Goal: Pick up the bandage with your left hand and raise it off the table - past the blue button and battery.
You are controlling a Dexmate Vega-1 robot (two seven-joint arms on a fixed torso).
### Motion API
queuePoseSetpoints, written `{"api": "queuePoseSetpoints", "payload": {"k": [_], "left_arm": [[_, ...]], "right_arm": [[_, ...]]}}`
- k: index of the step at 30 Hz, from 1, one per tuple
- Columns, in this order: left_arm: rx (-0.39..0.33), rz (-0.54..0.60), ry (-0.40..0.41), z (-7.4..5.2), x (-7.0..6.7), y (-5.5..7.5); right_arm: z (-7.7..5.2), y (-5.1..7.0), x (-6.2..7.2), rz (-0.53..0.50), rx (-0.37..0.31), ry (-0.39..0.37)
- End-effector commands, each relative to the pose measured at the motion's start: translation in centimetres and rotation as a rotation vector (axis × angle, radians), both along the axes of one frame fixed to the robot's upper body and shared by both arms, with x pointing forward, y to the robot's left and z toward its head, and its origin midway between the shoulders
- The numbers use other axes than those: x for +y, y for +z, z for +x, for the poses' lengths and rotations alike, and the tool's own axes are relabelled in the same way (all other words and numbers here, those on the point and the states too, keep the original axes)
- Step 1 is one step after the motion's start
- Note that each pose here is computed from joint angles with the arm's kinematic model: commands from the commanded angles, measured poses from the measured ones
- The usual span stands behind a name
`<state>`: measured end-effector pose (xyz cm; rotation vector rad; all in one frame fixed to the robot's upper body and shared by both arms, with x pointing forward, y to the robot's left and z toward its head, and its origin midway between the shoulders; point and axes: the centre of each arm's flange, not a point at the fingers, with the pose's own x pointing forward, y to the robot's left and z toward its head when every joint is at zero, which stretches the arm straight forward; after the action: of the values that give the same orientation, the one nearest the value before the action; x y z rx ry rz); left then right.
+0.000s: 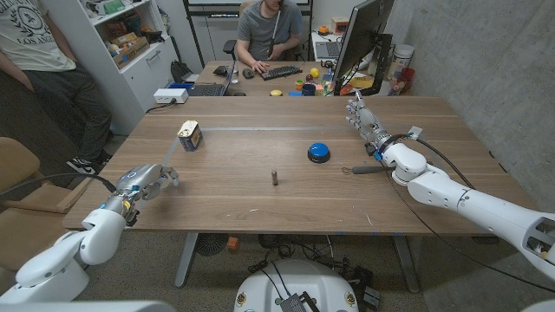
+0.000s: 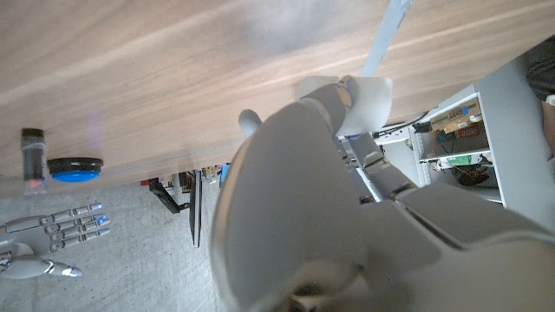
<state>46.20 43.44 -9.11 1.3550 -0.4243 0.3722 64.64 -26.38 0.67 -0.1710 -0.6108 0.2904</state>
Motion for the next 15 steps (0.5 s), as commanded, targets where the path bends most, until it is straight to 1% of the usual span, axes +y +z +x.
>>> {"api": "queuePoseSetpoints", "payload": {"k": [1, 6, 8, 15], "left_arm": [[-0.181, -0.009, 0.007, -2.2, 0.7, 7.6], [-0.238, 0.008, -0.003, -2.7, 0.0, 11.5], [-0.253, 0.015, -0.013, -2.7, -0.5, 12.9], [-0.314, 0.052, -0.005, -2.4, -1.7, 17.8]], "right_arm": [[0.0, 0.0, 0.8, -0.027, 0.009, 0.010], [-0.1, 0.3, 0.9, -0.024, 0.000, 0.014], [-0.2, 0.4, 1.0, -0.022, -0.003, 0.016], [-0.2, 0.8, 1.1, -0.031, -0.011, 0.019]]}}
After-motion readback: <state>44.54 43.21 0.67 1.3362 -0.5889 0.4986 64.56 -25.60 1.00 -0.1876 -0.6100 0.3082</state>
